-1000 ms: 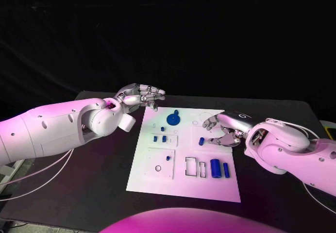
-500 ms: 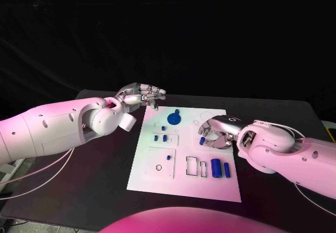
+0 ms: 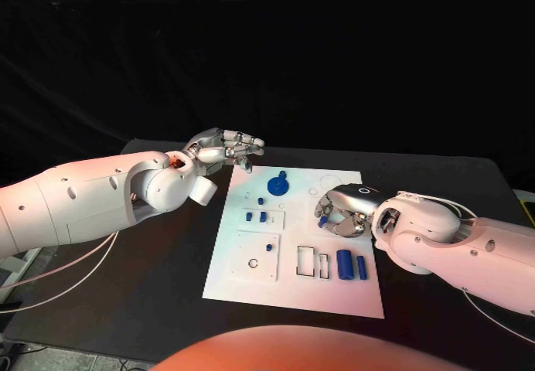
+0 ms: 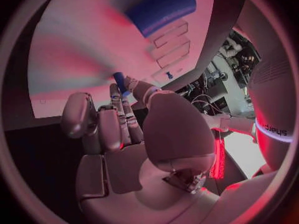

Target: Assemble the parts on the task board

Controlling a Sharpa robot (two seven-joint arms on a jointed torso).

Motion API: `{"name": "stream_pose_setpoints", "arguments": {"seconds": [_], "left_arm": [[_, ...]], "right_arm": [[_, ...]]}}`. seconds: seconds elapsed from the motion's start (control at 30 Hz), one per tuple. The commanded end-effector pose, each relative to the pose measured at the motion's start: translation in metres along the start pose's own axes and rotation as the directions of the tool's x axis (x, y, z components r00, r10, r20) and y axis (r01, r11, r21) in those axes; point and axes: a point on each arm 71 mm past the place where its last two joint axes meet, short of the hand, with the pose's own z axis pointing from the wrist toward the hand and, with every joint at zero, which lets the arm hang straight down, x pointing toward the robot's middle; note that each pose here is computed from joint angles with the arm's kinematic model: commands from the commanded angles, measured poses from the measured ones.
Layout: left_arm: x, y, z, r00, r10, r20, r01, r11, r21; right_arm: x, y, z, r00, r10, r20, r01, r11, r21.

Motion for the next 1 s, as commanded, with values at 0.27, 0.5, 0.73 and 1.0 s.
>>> {"name": "stream_pose_setpoints", "arguments": {"seconds": [0.27,0.5,0.73,1.0], "left_arm": [[0.0020,-0.0008,-0.0001,1.000,-0.012,-0.018,0.012,1.000,0.001],[0.0018,-0.0007,-0.0003,1.000,-0.012,-0.018,0.012,1.000,0.000],[0.0019,-0.0007,-0.0002,1.000,-0.012,-0.018,0.012,1.000,0.000],[0.0015,-0.0006,0.0003,1.000,-0.011,-0.017,0.011,1.000,0.000]], "right_arm": [[0.003,-0.001,0.001,0.999,-0.032,0.002,0.032,0.999,0.018],[0.000,-0.001,0.000,0.998,-0.024,0.062,0.022,1.000,0.020],[-0.003,0.001,-0.003,0.993,-0.009,0.116,0.008,1.000,0.005],[-0.013,0.004,-0.017,0.988,0.021,0.151,-0.020,1.000,-0.005]]}}
